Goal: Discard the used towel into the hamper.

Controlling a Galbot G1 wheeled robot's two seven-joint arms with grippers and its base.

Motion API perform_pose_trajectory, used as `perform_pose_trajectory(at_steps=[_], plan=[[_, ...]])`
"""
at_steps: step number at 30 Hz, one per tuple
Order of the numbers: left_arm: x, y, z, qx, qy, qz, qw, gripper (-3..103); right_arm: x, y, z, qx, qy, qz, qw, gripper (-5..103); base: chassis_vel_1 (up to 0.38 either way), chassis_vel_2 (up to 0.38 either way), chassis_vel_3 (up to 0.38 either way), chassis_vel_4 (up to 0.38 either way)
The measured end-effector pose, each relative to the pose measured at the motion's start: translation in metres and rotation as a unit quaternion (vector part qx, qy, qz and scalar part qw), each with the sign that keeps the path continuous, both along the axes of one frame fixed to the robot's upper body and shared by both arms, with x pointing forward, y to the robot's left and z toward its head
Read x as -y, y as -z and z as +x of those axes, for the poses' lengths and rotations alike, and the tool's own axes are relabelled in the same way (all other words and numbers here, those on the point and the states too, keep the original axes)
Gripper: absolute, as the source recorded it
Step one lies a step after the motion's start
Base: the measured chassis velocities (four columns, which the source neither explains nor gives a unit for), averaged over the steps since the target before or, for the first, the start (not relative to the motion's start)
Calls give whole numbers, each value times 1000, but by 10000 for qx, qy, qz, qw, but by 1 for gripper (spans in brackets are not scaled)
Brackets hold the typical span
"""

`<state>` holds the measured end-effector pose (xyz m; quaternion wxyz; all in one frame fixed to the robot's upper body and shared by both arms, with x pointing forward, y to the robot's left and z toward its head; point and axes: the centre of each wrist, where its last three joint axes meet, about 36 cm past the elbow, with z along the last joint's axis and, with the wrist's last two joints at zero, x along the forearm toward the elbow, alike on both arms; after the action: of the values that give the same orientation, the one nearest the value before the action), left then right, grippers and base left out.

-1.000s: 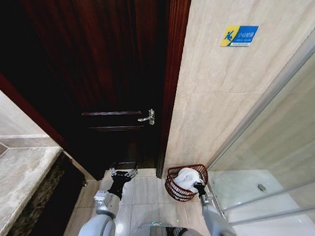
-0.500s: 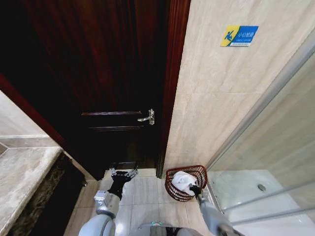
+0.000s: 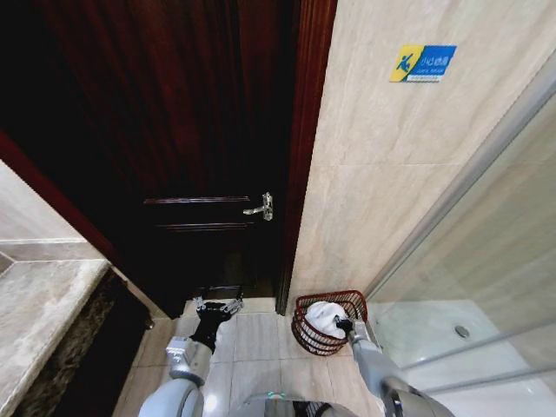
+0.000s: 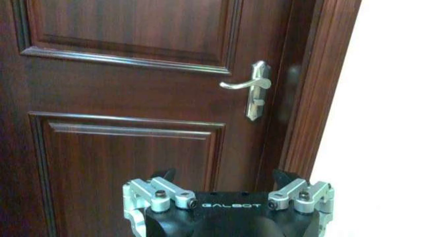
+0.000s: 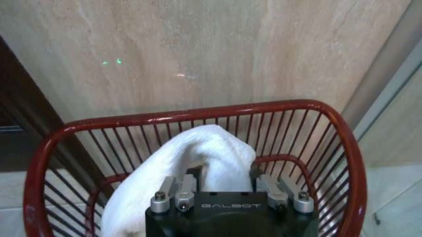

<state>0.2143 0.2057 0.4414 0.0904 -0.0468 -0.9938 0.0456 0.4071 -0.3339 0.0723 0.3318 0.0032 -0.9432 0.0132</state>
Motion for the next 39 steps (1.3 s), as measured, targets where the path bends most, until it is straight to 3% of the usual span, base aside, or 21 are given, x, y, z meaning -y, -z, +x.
perform_pose_trajectory(at_steps=[2, 3, 5, 7, 9, 16, 25, 27, 39], plan=[[0, 0, 0, 0, 0, 0, 10000, 99, -1, 2, -5, 20, -47, -58, 10000, 53, 0, 0, 0, 0], [0, 0, 0, 0, 0, 0, 10000, 99, 1, 2, -8, 35, -64, 16, 10000, 53, 0, 0, 0, 0], [0, 0, 0, 0, 0, 0, 10000, 99, 0, 3, -15, 102, -3, 205, 9997, 64, 0, 0, 0, 0], [0, 0, 0, 0, 0, 0, 10000, 99, 0, 3, -16, 120, 5, 232, 9997, 64, 0, 0, 0, 0], [0, 0, 0, 0, 0, 0, 10000, 99, 3, 5, -23, 312, -86, 317, 9990, 80, 0, 0, 0, 0], [0, 0, 0, 0, 0, 0, 10000, 99, 6, 9, -48, 768, -100, 309, 9965, 99, 0, 0, 0, 0], [0, 0, 0, 0, 0, 0, 10000, 99, -9, -21, -73, 1691, -147, 326, 9850, 100, 0, 0, 0, 0], [0, 0, 0, 0, 0, 0, 10000, 99, -14, -46, -90, 2055, -109, 304, 9781, 100, 0, 0, 0, 0], [0, 0, 0, 0, 1, 0, 10000, 99, -25, -143, -168, 2733, 134, 403, 9610, 100, 0, 0, 0, 0]])
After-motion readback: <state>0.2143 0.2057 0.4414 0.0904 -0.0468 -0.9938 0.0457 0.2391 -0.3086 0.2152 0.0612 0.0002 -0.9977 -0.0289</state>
